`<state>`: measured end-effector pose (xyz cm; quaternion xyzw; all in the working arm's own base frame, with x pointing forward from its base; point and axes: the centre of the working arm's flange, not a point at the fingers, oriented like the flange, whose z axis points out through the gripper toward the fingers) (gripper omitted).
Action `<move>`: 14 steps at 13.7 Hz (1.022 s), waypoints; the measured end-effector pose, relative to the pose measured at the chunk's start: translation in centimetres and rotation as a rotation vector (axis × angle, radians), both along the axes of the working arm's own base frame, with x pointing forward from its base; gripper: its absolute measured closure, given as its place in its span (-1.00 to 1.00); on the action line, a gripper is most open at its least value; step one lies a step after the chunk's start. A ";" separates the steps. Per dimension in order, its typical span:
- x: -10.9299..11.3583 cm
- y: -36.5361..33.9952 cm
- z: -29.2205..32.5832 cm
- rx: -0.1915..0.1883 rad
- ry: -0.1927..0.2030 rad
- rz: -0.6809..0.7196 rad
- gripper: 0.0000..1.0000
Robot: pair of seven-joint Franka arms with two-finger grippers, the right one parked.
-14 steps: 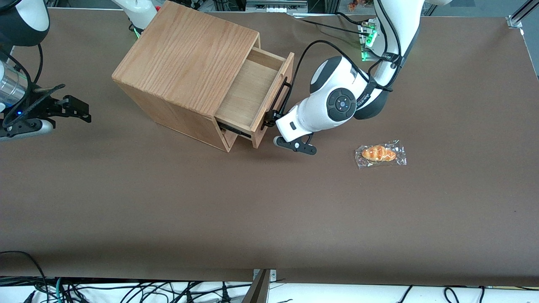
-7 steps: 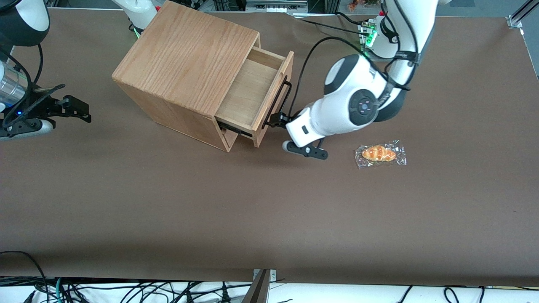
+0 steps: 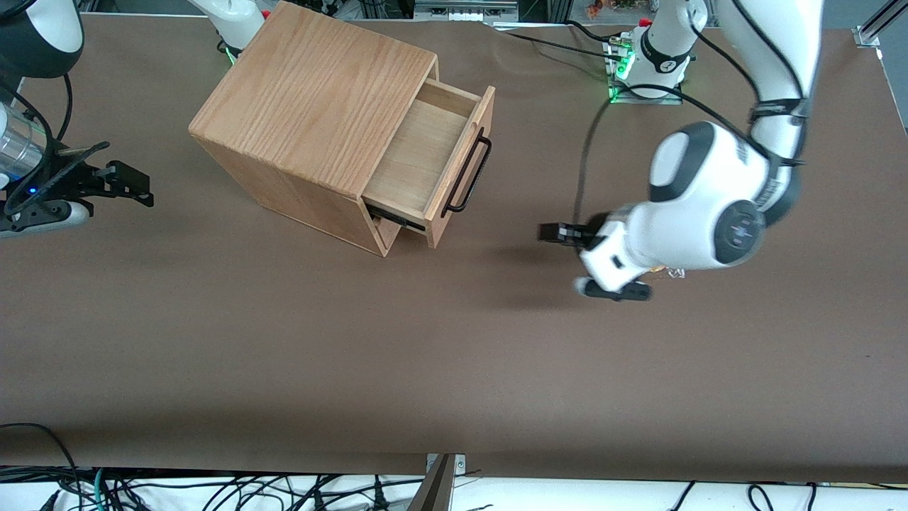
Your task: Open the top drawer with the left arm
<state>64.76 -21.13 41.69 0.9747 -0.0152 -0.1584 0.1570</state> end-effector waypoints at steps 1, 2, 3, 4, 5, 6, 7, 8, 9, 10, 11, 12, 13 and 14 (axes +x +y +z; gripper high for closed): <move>0.6 3.3 -0.1 0.014 -0.001 -0.013 -1.00; 1.2 6.6 0.0 0.009 -0.005 -0.019 -1.00; 1.5 9.7 0.4 -0.002 -0.012 -0.021 -1.00; 1.6 12.4 1.1 -0.003 -0.021 -0.024 -1.00; 1.6 14.6 1.8 0.018 -0.034 -0.034 -1.00; 1.4 16.4 2.7 0.054 -0.048 -0.052 -1.00; 1.1 17.8 3.8 0.098 -0.067 -0.075 -1.00; 0.7 18.7 5.2 0.134 -0.088 -0.093 -1.00; 0.2 19.3 6.9 0.160 -0.111 -0.100 -1.00; -0.6 20.0 8.7 0.179 -0.134 -0.093 -1.00; -1.6 20.8 10.5 0.193 -0.159 -0.077 -1.00; -2.8 21.7 12.5 0.203 -0.188 -0.058 -1.00; -4.1 22.4 14.4 0.210 -0.214 -0.046 -1.00; -5.3 22.6 16.2 0.214 -0.238 -0.041 -1.00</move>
